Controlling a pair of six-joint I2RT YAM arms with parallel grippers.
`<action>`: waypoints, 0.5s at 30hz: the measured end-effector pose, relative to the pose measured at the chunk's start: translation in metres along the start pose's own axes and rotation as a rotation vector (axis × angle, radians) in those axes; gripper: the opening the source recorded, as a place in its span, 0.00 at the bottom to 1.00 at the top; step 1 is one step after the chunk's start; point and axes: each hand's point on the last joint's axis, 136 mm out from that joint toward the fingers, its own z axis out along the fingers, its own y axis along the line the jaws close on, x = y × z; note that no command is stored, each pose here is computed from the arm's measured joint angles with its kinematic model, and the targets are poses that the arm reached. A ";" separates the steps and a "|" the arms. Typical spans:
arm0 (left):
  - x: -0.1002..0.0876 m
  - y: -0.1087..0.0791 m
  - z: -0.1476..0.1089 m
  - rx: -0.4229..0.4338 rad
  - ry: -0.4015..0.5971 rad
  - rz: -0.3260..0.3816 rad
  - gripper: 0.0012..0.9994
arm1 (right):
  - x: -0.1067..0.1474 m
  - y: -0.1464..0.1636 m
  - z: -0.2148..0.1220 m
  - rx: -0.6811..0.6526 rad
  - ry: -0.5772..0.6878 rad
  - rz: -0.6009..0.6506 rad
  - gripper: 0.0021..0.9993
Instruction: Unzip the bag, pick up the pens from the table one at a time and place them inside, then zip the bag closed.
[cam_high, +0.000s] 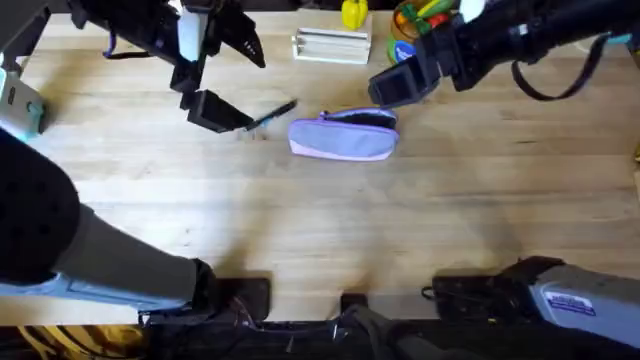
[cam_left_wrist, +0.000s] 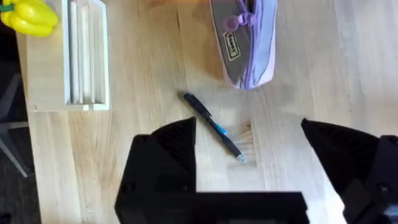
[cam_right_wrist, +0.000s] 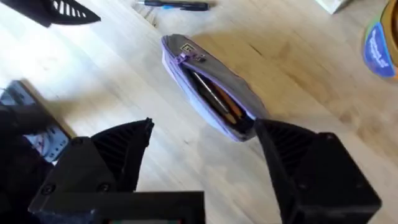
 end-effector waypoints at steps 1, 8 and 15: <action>0.002 -0.001 -0.003 -0.001 -0.001 -0.019 0.99 | -0.002 0.000 0.004 0.009 0.012 -0.038 1.00; 0.008 -0.010 -0.012 0.013 -0.006 -0.099 0.99 | 0.011 -0.031 0.034 0.155 0.158 -0.269 1.00; 0.008 -0.011 -0.012 0.015 -0.007 -0.103 0.99 | 0.008 -0.041 0.059 0.154 0.182 -0.342 1.00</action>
